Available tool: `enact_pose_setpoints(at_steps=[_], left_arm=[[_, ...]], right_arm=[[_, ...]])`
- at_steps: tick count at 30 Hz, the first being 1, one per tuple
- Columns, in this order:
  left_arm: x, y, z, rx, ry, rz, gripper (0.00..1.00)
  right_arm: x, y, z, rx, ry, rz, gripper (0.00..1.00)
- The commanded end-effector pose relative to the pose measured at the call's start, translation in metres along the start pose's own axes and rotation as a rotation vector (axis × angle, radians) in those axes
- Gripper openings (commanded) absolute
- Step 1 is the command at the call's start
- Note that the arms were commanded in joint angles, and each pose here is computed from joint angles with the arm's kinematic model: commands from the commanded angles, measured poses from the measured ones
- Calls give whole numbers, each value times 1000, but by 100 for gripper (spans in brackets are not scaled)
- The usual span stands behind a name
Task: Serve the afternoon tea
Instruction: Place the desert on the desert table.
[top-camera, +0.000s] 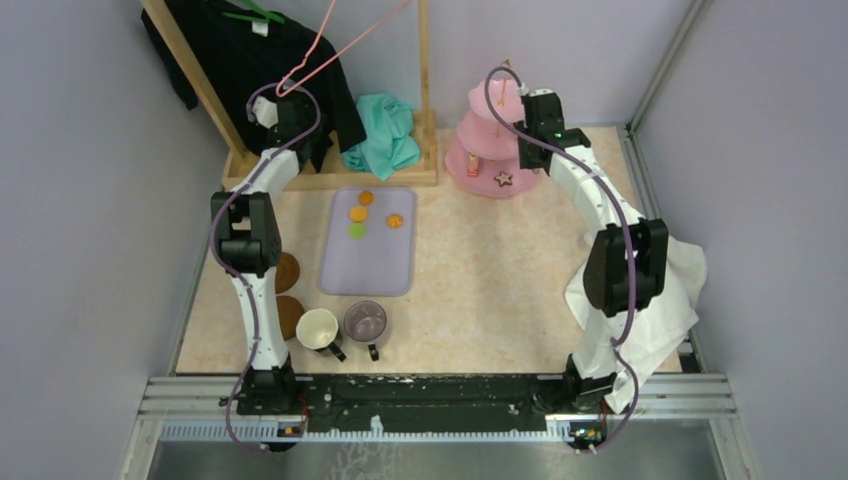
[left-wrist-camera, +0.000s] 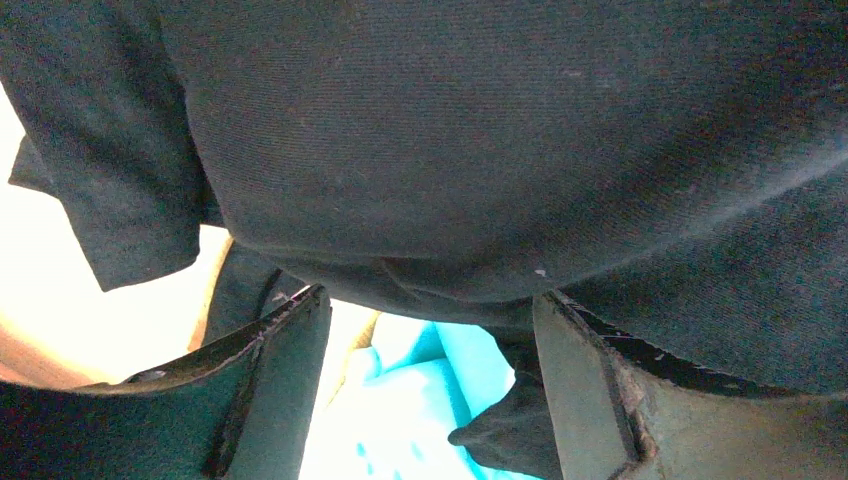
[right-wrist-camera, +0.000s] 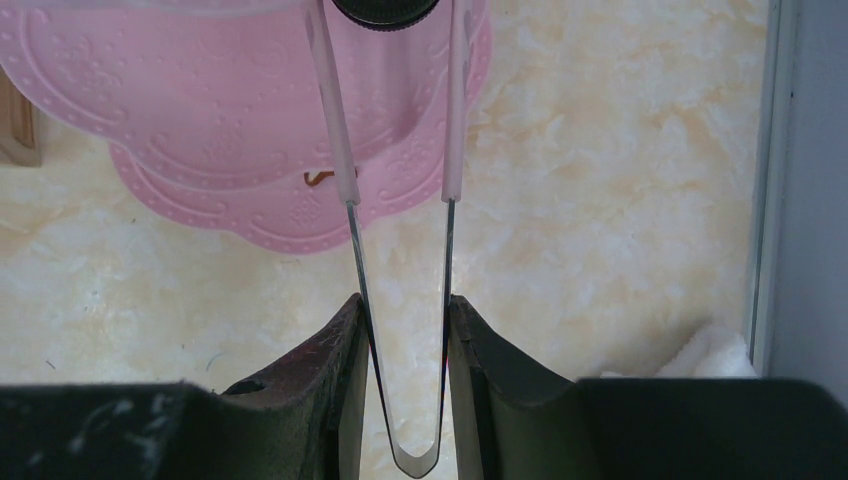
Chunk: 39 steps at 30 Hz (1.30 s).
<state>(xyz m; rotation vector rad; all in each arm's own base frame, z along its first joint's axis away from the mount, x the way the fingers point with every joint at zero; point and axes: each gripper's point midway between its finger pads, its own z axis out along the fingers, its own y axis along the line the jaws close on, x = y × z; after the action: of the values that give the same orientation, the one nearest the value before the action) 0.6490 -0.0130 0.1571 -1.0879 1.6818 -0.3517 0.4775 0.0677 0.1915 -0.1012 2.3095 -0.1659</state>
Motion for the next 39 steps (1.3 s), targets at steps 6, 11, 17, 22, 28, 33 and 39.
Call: enact_pose_setpoints(at_steps=[6,11,17,22,28,33,39], left_arm=[[-7,-9,4,17,-21,25,79],[-7,-10,5,18,-22,28,79],[-7,-6,6,11,-21,33,79],[-6,-5,7,9,-19,35,79],[-5,-2,7,4,-19,38,79],[-4,-2,8,2,-17,38,79],[-3,-1,7,2,-15,37,79]], right_arm=[[-62,-6,17,-18,-133,37,5],[-71,-1,31,-37,-139,40,5],[-77,5,45,-56,-142,43,5],[-79,7,52,-62,-137,43,5],[-77,9,56,-67,-128,45,14],[-72,8,58,-62,-113,43,26],[-67,7,57,-59,-104,49,33]])
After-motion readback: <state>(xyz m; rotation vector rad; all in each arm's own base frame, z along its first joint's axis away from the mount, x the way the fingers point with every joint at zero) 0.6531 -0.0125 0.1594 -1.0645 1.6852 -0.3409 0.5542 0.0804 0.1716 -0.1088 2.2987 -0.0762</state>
